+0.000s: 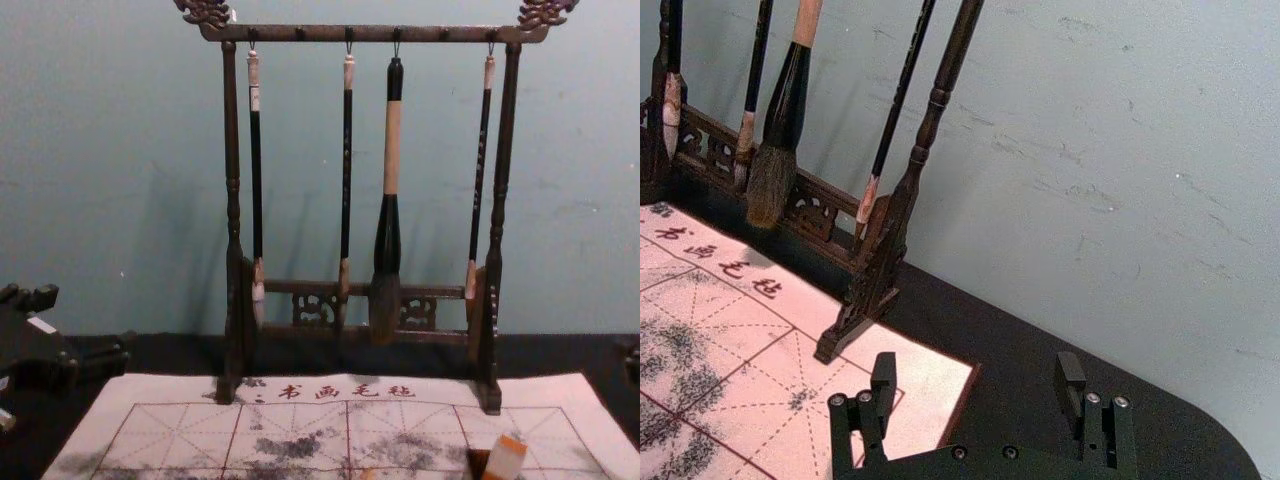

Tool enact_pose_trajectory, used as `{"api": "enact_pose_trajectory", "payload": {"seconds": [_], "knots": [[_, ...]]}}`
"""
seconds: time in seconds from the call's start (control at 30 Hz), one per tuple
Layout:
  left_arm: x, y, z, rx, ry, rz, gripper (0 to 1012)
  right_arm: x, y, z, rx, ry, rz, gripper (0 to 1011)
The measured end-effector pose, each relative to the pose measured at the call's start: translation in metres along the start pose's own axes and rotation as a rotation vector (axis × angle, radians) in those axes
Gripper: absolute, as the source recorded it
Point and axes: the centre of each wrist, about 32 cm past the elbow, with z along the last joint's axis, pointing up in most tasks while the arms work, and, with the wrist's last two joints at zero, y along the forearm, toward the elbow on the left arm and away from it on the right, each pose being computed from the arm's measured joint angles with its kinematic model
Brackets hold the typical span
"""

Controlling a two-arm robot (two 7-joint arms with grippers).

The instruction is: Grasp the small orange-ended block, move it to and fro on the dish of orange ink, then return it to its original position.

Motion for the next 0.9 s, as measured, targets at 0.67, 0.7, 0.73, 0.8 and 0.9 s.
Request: {"api": "enact_pose_trajectory", "payload": {"seconds": [0.67,0.7,0.73,0.8,0.9], "knots": [[0.0000,0.0000,0.0000,0.000,0.000,0.000,1001,0.0000,0.0000,0.0000,0.000,0.000,0.000,1002],[0.0000,0.0000,0.0000,0.000,0.000,0.000,1001,0.0000,0.0000,0.0000,0.000,0.000,0.000,1002],[0.0000,0.0000,0.0000,0.000,0.000,0.000,1001,0.0000,0.0000,0.0000,0.000,0.000,0.000,1002],[0.0000,0.0000,0.0000,0.000,0.000,0.000,1001,0.0000,0.0000,0.0000,0.000,0.000,0.000,1003],[0.0000,0.0000,0.0000,0.000,0.000,0.000,1001,0.0000,0.0000,0.0000,0.000,0.000,0.000,1003]]}}
